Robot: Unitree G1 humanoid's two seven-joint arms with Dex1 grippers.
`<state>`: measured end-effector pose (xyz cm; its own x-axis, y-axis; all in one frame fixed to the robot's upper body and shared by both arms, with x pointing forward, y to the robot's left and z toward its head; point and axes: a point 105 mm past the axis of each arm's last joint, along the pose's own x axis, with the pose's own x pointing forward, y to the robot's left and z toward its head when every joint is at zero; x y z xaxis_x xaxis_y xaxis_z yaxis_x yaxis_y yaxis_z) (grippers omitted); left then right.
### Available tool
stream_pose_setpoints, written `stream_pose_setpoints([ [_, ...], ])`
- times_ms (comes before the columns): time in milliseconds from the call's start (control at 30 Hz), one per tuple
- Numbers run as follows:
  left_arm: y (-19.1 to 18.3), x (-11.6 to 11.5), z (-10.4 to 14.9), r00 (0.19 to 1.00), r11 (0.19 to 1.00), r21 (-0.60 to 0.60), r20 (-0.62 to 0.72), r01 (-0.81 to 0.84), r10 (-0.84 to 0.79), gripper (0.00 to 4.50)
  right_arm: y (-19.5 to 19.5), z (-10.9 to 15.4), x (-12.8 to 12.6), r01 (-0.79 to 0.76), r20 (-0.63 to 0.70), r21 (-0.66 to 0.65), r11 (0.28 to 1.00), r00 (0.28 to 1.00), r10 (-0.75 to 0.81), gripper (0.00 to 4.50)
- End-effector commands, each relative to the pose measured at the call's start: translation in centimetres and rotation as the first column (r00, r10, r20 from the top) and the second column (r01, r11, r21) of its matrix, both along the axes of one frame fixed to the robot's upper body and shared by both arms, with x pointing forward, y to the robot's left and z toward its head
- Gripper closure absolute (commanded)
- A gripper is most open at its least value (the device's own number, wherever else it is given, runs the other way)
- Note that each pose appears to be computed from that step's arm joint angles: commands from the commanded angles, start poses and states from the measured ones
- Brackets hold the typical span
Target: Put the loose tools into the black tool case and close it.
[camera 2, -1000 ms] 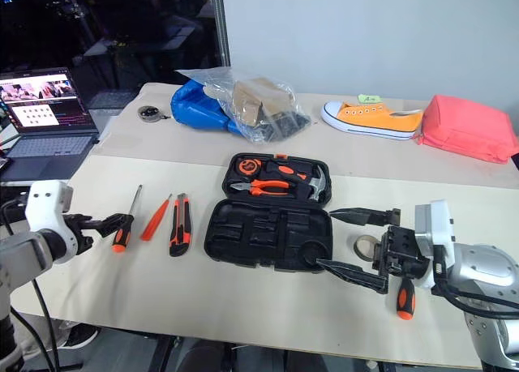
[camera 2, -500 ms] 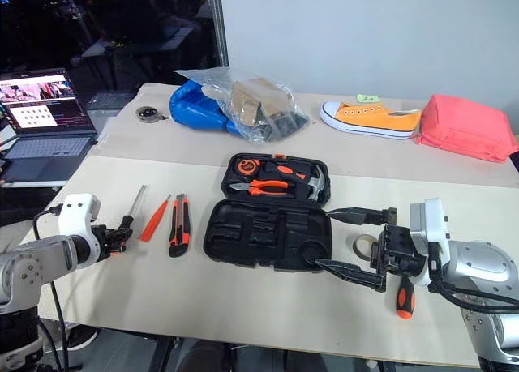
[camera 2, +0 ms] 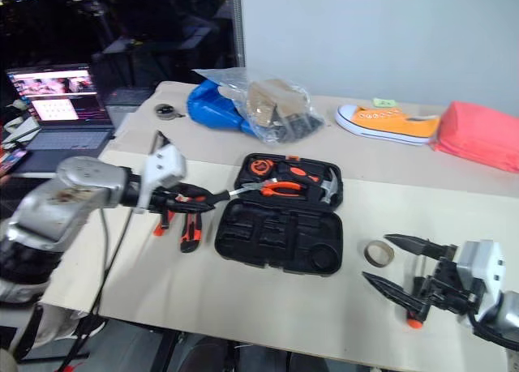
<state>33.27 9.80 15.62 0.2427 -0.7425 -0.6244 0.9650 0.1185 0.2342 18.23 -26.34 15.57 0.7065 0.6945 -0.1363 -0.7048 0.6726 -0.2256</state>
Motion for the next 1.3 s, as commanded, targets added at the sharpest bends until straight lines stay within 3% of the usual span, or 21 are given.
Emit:
stream_pose_setpoints([
  [33,-1.8,1.8,-0.4,0.995,0.993,0.096,0.061,0.073,-0.079,3.63,-0.7,2.0,-0.6,0.014,0.085,-0.015,1.0,0.996,-0.013,0.0],
  [300,-3.7,4.3,-1.5,0.991,0.974,0.204,0.066,0.099,-0.115,3.63,0.2,3.2,-0.2,-0.027,0.097,-0.024,0.999,0.995,0.029,0.0],
  [800,-1.7,4.9,-2.5,0.989,0.952,0.281,0.051,0.117,-0.136,3.63,2.7,5.0,2.7,-0.163,0.129,-0.009,0.987,0.978,0.163,0.0],
  [867,-1.2,4.9,-2.6,0.989,0.946,0.3,0.042,0.122,-0.14,2.62,2.8,5.1,2.9,-0.168,0.13,-0.01,0.986,0.977,0.168,0.0],
  [1000,-1.5,5.8,-0.5,0.981,0.976,0.204,0.154,0.082,-0.115,1.4,2.8,5.0,2.9,-0.173,0.128,-0.01,0.985,0.977,0.173,0.0],
  [1133,-0.9,4.7,2.3,0.98,0.998,0.03,0.191,0.052,-0.057,1.4,2.8,4.8,2.8,-0.161,0.134,-0.008,0.987,0.978,0.161,0.0],
  [1300,-0.6,3.4,2.1,0.982,0.966,-0.227,0.112,-0.122,0.15,2.92,3.1,4.3,2.8,-0.144,0.137,0.005,0.99,0.98,0.142,0.0],
])
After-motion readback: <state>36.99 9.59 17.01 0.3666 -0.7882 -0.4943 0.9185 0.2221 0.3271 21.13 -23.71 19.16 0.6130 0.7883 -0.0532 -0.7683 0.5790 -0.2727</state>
